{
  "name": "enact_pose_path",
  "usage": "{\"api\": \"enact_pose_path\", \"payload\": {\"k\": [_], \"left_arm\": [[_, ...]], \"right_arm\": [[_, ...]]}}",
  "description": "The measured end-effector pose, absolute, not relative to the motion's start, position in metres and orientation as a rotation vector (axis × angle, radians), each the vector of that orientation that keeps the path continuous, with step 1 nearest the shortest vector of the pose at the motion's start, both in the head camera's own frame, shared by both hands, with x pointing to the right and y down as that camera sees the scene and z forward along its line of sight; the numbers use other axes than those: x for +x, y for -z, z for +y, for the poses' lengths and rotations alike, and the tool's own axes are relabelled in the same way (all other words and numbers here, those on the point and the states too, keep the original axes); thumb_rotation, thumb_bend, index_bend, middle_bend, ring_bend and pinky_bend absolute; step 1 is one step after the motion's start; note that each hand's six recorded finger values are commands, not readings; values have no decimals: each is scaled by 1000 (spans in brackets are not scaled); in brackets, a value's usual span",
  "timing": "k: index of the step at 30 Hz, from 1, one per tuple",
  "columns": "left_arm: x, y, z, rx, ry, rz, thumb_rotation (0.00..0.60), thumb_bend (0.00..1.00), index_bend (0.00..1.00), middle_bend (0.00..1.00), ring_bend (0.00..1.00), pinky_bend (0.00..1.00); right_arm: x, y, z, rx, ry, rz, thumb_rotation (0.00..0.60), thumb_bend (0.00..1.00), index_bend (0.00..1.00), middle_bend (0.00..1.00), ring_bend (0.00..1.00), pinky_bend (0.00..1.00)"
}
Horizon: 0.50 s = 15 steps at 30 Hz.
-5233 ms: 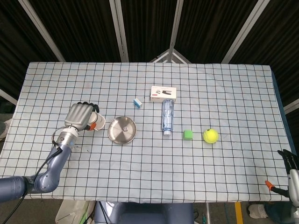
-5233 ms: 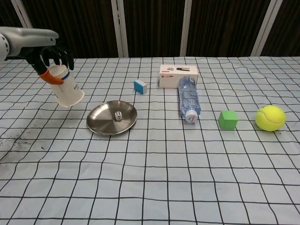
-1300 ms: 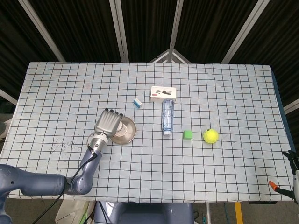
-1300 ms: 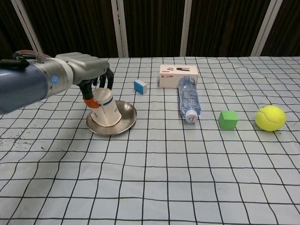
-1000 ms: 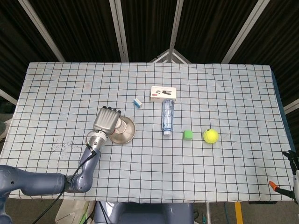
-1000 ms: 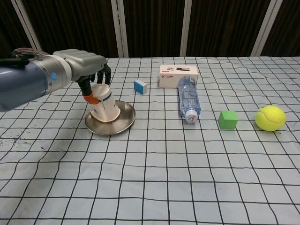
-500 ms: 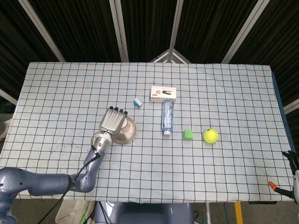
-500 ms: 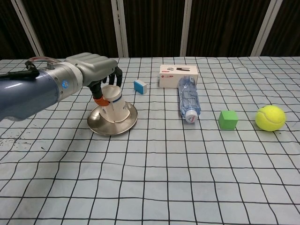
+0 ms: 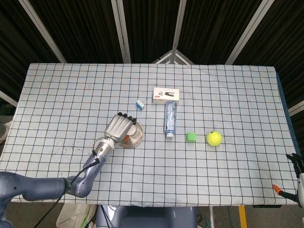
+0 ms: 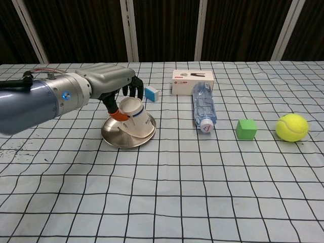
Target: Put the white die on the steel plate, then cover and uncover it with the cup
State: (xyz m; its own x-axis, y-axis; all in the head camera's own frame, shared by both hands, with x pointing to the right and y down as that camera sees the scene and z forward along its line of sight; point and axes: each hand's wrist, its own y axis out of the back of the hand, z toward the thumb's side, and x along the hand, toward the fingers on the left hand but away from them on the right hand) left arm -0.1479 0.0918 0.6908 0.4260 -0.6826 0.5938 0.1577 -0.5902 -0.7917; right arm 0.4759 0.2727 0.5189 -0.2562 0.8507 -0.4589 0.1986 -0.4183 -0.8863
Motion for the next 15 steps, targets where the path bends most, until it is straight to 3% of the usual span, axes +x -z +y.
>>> {"api": "enact_pose_path", "payload": {"k": [15], "left_arm": [[-186,-683,83,-1976,1458,465,600,481,458,454,320,302]], "right_arm": [[475,-521,273,-1500,-1728,-1280,600,42,177,125,115,15]]}}
